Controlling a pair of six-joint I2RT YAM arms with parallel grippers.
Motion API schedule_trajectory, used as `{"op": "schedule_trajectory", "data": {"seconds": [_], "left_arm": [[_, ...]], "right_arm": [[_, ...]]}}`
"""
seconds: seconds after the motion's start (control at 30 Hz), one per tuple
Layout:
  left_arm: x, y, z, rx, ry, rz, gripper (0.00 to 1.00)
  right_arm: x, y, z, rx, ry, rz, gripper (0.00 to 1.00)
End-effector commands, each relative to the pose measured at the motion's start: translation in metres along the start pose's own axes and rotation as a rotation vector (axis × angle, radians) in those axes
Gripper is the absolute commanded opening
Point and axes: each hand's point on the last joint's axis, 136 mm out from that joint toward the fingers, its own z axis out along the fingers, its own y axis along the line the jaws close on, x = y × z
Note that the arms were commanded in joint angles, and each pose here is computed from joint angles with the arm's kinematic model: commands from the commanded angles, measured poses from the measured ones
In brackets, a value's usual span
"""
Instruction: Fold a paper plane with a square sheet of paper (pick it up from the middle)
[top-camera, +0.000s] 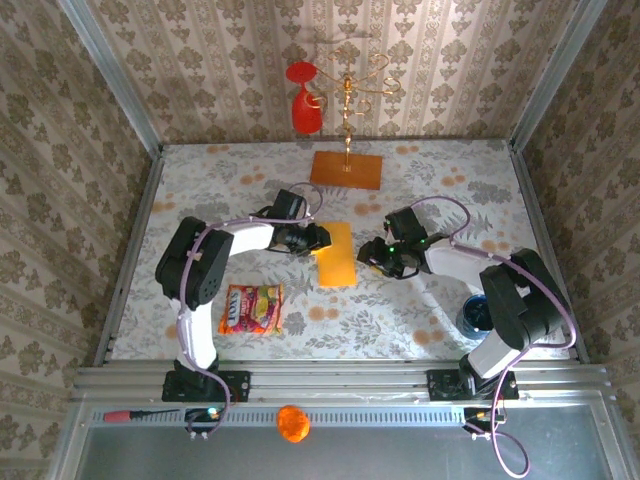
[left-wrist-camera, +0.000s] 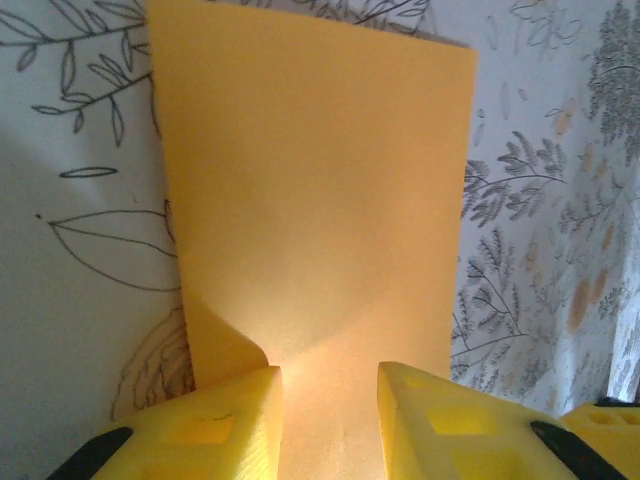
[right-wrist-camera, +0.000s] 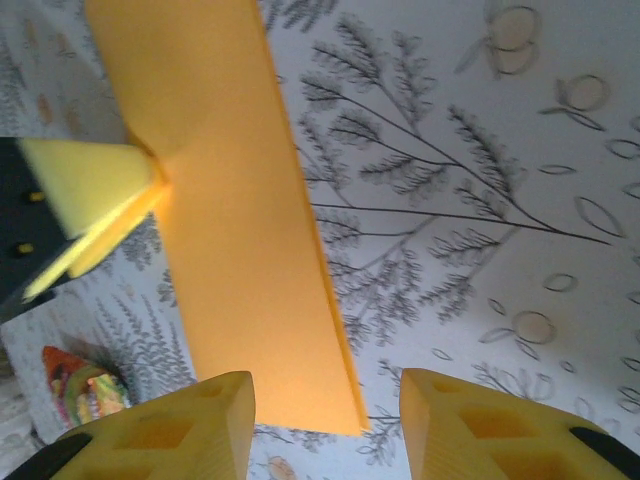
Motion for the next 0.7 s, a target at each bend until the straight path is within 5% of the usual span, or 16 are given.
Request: {"op": "schedule_trajectory", "data": {"seconds": [0.0, 0.67], "left_arm": [[-0.006, -0.001, 0.001, 0.007, 0.01, -0.016, 0.32], [0.006, 0.026, 0.008, -0.084, 0.05, -0.054, 0.31]], "right_arm": [[0.002, 0.016, 0.001, -0.069, 0.038, -0.011, 0.43], [0.035, -0.002, 0.018, -0.077, 0.176, 0.031, 0.39]]}}
